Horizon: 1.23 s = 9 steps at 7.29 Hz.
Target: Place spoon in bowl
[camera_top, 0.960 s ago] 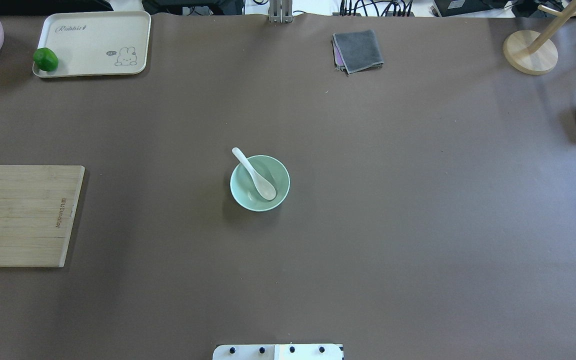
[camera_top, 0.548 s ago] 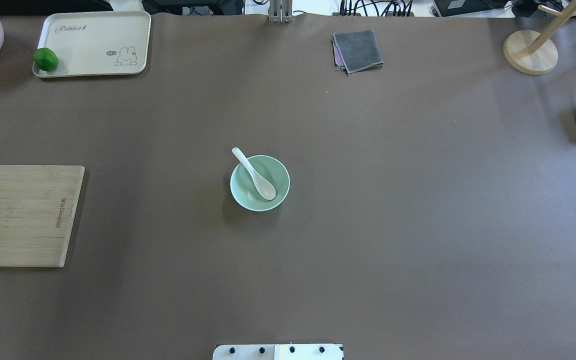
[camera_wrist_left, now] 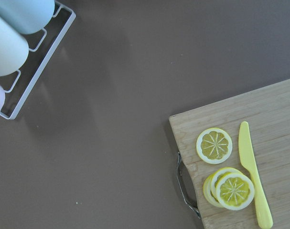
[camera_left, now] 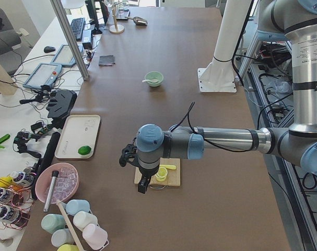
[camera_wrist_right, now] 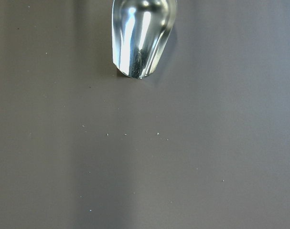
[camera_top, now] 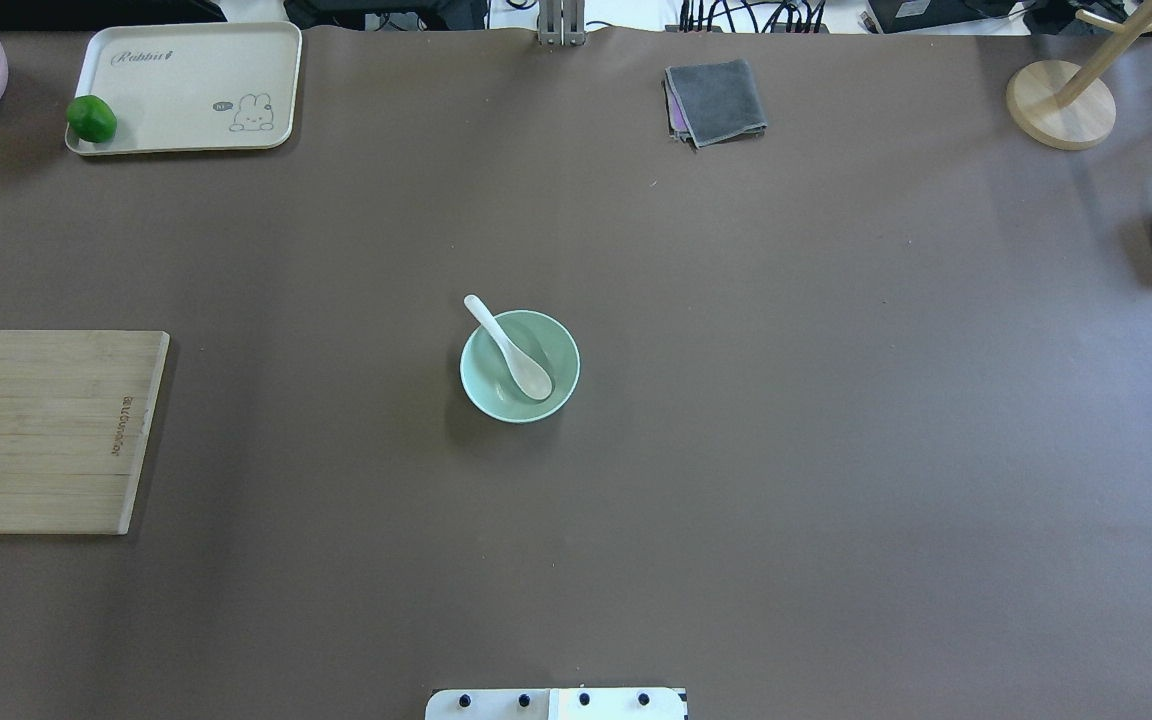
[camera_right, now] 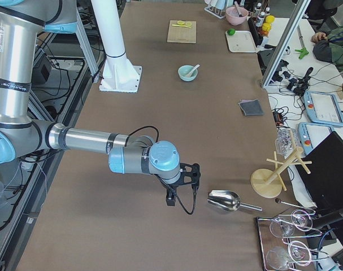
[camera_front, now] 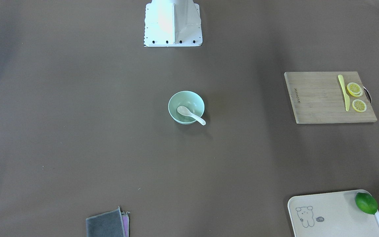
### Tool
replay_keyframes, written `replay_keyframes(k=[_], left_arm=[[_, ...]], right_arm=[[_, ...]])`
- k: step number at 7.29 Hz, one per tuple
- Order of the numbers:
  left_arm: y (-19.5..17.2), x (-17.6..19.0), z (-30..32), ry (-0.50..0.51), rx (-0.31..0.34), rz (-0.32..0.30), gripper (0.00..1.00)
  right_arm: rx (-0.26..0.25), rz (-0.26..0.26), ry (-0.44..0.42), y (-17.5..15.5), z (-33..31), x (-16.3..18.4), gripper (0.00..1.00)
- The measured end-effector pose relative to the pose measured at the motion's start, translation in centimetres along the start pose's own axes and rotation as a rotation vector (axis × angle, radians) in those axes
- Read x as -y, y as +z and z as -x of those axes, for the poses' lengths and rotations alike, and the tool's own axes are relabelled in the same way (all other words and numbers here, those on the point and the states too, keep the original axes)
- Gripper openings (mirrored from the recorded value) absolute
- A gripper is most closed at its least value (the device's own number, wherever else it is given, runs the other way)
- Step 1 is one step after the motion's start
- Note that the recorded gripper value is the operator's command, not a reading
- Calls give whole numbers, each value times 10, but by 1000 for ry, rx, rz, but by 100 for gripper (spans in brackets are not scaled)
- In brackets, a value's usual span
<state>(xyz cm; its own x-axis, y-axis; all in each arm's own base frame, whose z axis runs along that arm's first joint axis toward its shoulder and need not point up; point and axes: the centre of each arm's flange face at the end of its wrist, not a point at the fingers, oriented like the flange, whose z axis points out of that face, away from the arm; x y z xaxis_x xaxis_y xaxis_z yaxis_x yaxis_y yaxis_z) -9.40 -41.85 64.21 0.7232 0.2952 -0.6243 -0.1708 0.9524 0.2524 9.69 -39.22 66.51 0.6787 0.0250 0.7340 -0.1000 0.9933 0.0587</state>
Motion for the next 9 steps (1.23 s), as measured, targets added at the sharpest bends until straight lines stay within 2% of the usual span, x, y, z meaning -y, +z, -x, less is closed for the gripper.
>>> replay_keyframes(k=[9], left_arm=[[-6,2,-2,9,15,-10,98]], right_arm=[[-2,6,8,2,-2,-4,100]])
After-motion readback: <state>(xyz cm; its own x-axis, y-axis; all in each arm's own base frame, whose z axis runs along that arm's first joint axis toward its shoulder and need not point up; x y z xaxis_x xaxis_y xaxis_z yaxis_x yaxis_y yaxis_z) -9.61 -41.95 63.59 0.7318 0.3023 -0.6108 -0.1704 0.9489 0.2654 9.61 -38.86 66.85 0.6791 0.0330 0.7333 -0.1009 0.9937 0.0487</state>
